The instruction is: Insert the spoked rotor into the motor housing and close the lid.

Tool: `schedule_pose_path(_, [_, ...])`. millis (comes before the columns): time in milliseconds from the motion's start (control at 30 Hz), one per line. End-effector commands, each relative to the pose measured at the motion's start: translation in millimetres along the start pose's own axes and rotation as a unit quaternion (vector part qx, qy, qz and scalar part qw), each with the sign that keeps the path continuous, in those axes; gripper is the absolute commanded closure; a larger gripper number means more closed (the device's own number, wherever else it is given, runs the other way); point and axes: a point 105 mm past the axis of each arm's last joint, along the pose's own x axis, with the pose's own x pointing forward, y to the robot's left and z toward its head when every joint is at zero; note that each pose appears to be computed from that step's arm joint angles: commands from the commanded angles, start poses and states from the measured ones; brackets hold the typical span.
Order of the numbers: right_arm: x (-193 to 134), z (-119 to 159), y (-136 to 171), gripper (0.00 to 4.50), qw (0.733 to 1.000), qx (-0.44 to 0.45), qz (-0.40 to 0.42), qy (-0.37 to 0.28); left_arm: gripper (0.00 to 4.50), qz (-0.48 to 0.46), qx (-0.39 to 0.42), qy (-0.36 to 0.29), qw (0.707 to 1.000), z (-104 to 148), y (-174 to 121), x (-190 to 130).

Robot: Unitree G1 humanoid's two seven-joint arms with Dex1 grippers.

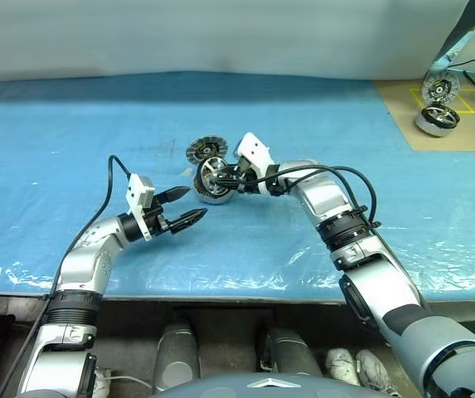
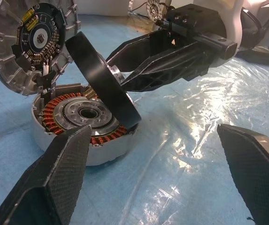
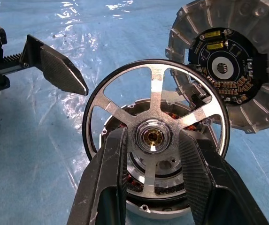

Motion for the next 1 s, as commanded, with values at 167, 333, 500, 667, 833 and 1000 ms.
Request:
schedule_pose_path(167, [3.4,6.1,-0.6,2.28,1.000,-0.024,0.002,0.006,0.00,-0.004,0.018,-0.017,1.000,10.8,-2.8,1.9])
schedule_pose_path(333, [3.4,8.7,1.4,0.53,1.000,-0.022,0.011,0.002,0.00,-0.002,0.018,-0.017,1.000,10.9,-2.1,0.2])
schedule_pose_path(500, [2.4,14.4,0.7,0.53,1.000,-0.011,0.011,-0.015,0.00,0.001,0.019,-0.016,1.000,12.2,-0.7,-1.8])
schedule_pose_path(667, [0.9,26.7,1.2,0.53,0.999,0.000,0.011,-0.046,0.00,0.001,0.019,-0.015,1.000,13.2,-0.2,-2.9])
schedule_pose_path(833, [0.2,35.4,-5.1,0.89,0.998,0.003,-0.009,-0.061,0.00,0.003,0.017,-0.018,1.000,14.2,-0.5,-2.3])
schedule_pose_path(1000, [5.7,16.3,-3.8,2.51,0.998,0.022,-0.030,-0.048,0.00,0.007,0.018,-0.023,1.000,15.5,0.8,-0.6])
